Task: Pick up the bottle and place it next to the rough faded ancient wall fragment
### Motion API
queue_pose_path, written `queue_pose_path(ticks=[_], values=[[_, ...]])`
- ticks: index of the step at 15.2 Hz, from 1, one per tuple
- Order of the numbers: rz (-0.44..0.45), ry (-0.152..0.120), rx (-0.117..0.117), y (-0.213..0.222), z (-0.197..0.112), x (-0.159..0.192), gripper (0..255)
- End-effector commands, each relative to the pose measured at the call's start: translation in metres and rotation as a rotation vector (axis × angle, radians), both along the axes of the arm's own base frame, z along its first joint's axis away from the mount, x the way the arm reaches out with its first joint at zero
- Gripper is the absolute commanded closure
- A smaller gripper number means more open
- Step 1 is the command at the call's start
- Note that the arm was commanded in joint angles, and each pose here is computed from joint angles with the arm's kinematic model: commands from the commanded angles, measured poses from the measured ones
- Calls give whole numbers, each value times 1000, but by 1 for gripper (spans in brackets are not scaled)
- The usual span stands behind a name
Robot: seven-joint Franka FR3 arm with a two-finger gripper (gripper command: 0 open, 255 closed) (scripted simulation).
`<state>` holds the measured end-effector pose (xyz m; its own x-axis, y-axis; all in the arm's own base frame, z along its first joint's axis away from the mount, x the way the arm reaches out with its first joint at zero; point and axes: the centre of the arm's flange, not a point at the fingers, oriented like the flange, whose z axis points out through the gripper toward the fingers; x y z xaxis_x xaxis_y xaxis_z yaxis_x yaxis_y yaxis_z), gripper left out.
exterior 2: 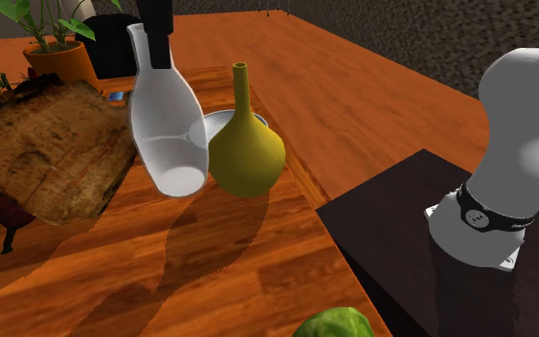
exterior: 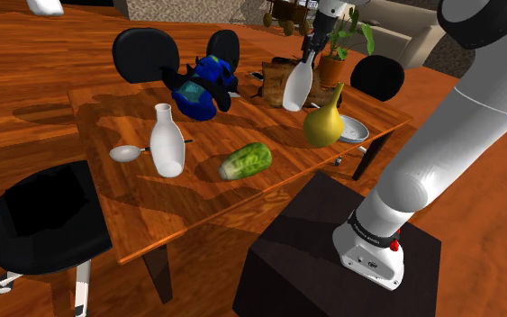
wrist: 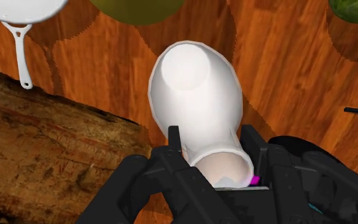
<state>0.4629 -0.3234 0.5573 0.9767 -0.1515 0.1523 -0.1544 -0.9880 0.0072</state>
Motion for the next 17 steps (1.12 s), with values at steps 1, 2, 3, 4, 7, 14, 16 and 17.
queue_pose_path(ticks=[1,2,3,4,7,14,16,17], values=[[0,-1,0,0,-11,0,255],[0,-1,0,0,-16,0,255],[0,-1,0,0,-22,0,255],[0,-1,0,0,-27,0,255],[0,-1,0,0,-43,0,255],[0,-1,0,0,-80,0,255],[0,-1,0,0,-90,0,255],[0,-1,0,0,-96,0,255]])
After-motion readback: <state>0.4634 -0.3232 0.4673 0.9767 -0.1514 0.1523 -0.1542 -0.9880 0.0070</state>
